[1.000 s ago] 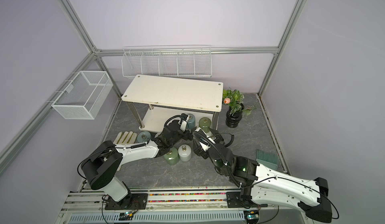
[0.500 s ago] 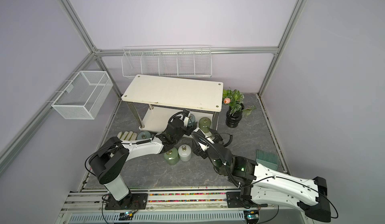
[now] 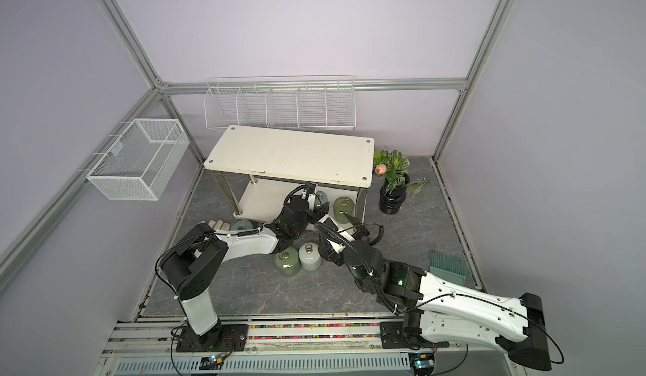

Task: Remove the tea canisters from the shelf
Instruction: Pick up the tea canister from the shelf.

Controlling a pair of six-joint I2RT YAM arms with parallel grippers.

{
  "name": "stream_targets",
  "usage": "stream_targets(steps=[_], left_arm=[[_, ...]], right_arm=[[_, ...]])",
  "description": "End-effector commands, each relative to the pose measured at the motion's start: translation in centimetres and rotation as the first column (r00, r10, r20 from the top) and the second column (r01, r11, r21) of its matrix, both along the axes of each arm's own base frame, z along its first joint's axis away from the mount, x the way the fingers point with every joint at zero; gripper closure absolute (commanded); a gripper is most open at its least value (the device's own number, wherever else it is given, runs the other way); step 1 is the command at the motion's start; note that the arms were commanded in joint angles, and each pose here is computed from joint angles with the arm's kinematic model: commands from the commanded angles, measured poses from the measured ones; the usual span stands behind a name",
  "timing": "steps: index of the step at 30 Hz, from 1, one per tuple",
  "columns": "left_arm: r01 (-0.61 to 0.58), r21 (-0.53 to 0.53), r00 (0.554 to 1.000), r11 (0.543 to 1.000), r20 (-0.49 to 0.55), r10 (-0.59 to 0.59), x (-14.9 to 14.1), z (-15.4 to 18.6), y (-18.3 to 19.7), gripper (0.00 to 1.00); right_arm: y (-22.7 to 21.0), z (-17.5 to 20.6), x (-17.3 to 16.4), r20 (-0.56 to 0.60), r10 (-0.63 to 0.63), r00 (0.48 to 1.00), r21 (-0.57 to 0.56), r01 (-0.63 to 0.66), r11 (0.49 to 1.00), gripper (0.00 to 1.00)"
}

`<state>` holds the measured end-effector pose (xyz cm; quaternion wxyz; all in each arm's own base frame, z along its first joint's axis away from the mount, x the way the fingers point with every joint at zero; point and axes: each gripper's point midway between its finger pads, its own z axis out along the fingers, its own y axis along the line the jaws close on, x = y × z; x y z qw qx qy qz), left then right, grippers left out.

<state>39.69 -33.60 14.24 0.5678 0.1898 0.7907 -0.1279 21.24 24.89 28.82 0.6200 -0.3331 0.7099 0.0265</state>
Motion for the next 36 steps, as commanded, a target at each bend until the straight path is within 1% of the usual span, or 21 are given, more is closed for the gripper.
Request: stream_targets(steps=[1, 7, 10, 14, 19, 23, 31, 36], left_arm=[[-0.026, -0.063, 0.999, 0.998, 0.017, 0.027, 1.2, 1.2, -0.2, 0.00], [-0.024, -0.070, 1.000, 0.997, 0.004, 0.024, 1.5, 0.6, -0.5, 0.00], [-0.020, -0.069, 1.000, 0.997, 0.000, 0.020, 1.5, 0.4, -0.6, 0.05], [-0.017, -0.064, 1.000, 0.998, 0.001, 0.017, 1.5, 0.3, -0.6, 0.15], [-0.013, -0.064, 1.000, 0.998, 0.005, 0.013, 1.4, 0.5, -0.6, 0.16], [-0.013, -0.073, 0.999, 0.997, 0.032, 0.015, 1.4, 1.4, -0.5, 0.19], [0.003, -0.084, 0.997, 0.996, 0.081, 0.004, 1.2, 4.1, -0.3, 0.20], [-0.002, -0.096, 0.994, 0.995, 0.109, 0.012, 0.6, 5.9, 0.4, 0.20]], right_arm=[[0.4, -0.1, 0.1, 0.013, 0.006, 1.000, -0.002, -0.006, 1.000, 0.11], [0.3, -0.1, 0.2, 0.015, 0.006, 1.000, 0.002, -0.006, 1.000, 0.11], [0.3, 0.0, 0.2, 0.016, 0.007, 1.000, 0.004, -0.007, 1.000, 0.11], [0.2, 0.1, 0.3, 0.017, 0.004, 1.000, 0.008, -0.005, 1.000, 0.11], [0.2, 0.1, 0.2, 0.017, 0.007, 1.000, 0.009, -0.008, 1.000, 0.11], [0.2, 0.1, 0.3, 0.017, 0.008, 1.000, 0.007, -0.008, 1.000, 0.11], [0.3, 0.1, 0.4, 0.019, 0.007, 1.000, 0.009, -0.007, 1.000, 0.11], [0.5, 0.1, 0.4, 0.019, 0.013, 1.000, 0.008, -0.013, 1.000, 0.11]])
